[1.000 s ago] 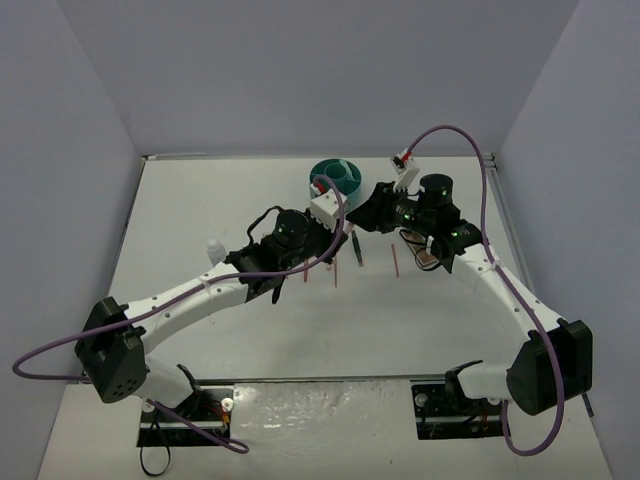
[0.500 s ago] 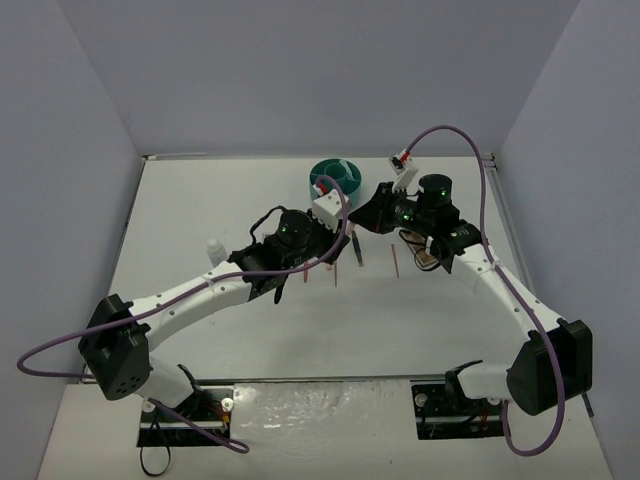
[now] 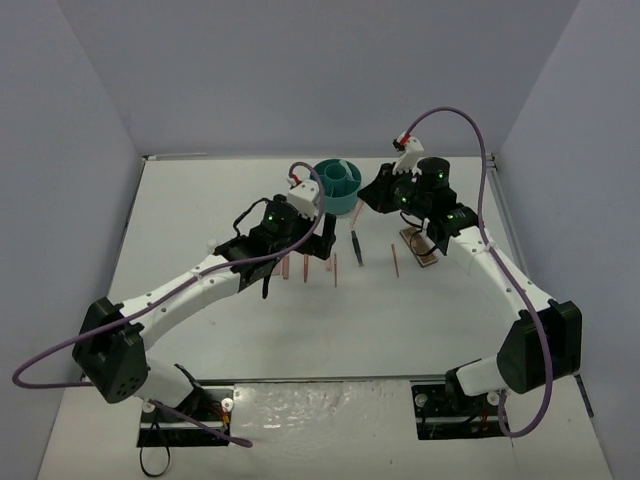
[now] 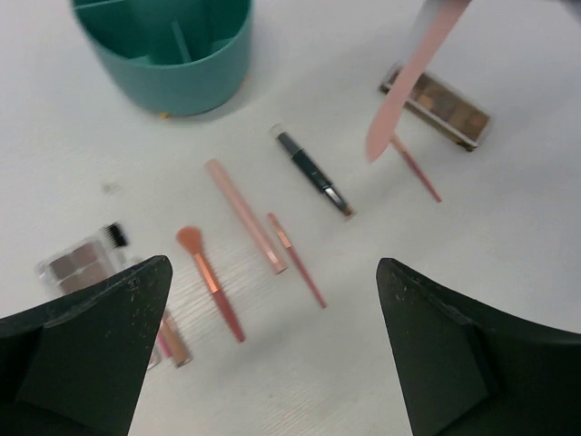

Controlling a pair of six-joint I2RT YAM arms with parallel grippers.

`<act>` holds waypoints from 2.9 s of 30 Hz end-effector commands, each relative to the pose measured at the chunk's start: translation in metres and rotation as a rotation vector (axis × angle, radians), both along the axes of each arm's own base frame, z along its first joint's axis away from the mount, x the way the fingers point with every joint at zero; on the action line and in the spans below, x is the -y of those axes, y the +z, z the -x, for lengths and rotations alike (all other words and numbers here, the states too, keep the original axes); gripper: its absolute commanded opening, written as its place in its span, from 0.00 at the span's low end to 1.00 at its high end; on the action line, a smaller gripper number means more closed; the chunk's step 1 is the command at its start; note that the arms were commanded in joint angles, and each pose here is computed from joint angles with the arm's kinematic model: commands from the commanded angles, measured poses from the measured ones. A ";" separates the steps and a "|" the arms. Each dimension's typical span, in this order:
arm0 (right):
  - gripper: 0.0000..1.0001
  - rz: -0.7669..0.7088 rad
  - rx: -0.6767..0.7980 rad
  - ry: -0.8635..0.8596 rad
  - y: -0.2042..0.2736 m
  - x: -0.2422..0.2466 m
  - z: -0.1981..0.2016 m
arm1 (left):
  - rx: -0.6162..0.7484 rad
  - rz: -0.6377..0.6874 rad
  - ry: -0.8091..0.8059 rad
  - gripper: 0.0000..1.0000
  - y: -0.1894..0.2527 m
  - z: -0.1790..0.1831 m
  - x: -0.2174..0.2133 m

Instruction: Organize the makeup

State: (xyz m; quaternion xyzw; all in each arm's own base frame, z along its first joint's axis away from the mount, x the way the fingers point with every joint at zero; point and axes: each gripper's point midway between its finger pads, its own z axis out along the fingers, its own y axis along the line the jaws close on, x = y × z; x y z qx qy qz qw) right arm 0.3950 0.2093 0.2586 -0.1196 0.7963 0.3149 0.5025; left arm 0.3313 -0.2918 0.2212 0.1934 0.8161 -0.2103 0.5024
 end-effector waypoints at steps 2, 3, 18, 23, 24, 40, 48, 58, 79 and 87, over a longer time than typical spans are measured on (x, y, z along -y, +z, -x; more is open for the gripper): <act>0.00 0.109 0.230 -0.122 0.039 0.023 -0.074 | 0.055 0.038 0.227 0.97 0.072 0.002 -0.068; 0.00 0.123 0.249 -0.131 0.040 0.025 -0.085 | 0.053 0.016 0.262 0.97 0.076 0.006 -0.081; 0.00 0.247 0.455 -0.066 0.042 0.004 -0.198 | 0.221 -0.178 0.763 0.97 0.145 0.084 -0.266; 0.00 0.288 0.452 -0.027 0.022 -0.007 -0.215 | 0.210 -0.237 0.822 0.97 0.128 0.081 -0.284; 0.00 0.292 0.449 -0.023 0.017 -0.008 -0.217 | 0.196 -0.241 0.821 0.97 0.122 0.078 -0.284; 0.22 0.317 0.354 0.038 -0.042 -0.023 -0.227 | 0.049 -0.148 0.818 0.97 0.074 0.056 -0.296; 0.59 0.313 0.368 0.001 -0.016 -0.016 -0.220 | 0.042 -0.131 0.806 0.97 0.072 0.056 -0.295; 0.59 0.353 0.193 -0.343 0.003 0.066 -0.154 | 0.045 -0.092 0.744 0.97 0.073 0.056 -0.284; 0.53 0.413 -0.473 -0.390 -0.191 0.101 0.015 | 0.011 -0.086 0.697 0.97 0.065 0.052 -0.275; 0.43 0.461 -0.542 -0.375 -0.224 0.101 0.008 | 0.000 -0.090 0.697 0.97 0.061 0.051 -0.275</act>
